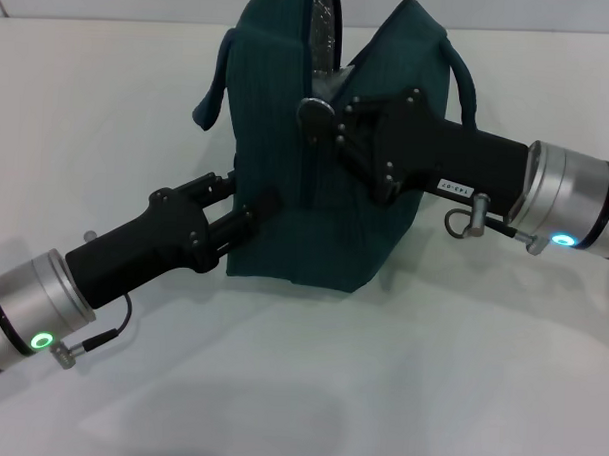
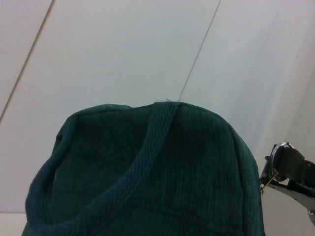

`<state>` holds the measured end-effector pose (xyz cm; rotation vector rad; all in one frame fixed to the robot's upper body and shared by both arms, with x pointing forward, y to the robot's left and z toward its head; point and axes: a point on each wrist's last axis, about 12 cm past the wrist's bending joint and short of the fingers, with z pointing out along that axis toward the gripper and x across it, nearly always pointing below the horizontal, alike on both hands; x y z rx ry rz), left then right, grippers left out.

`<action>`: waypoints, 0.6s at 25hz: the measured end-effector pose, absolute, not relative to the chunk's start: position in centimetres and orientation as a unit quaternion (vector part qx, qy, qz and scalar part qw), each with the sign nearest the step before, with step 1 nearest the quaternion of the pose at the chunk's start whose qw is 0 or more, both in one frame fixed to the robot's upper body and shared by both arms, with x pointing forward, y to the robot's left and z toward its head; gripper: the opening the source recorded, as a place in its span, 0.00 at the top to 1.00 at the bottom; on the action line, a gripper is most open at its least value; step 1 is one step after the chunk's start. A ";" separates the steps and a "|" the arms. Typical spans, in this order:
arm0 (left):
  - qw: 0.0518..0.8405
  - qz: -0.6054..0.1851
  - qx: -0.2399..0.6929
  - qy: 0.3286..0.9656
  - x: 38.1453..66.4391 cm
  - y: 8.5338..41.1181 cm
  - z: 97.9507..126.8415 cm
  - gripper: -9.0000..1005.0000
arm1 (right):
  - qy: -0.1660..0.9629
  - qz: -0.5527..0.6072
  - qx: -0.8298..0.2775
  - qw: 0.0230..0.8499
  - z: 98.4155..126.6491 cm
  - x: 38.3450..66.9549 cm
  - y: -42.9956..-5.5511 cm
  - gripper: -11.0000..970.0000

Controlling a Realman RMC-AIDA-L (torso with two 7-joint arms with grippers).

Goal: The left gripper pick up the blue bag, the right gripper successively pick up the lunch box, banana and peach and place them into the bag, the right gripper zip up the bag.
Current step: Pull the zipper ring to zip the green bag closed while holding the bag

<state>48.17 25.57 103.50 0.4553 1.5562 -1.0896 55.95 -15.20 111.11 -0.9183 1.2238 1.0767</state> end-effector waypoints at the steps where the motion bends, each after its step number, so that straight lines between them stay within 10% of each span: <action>1: 0.560 -0.462 0.194 0.660 48.2 25.6 103.5 0.50 | 0.526 0.463 -0.394 0.594 111.1 55.9 -15.2 0.96; 15: 0.557 -0.462 0.205 0.659 48.2 25.7 103.6 0.52 | 0.526 0.466 -0.383 0.599 111.2 55.9 -15.4 0.95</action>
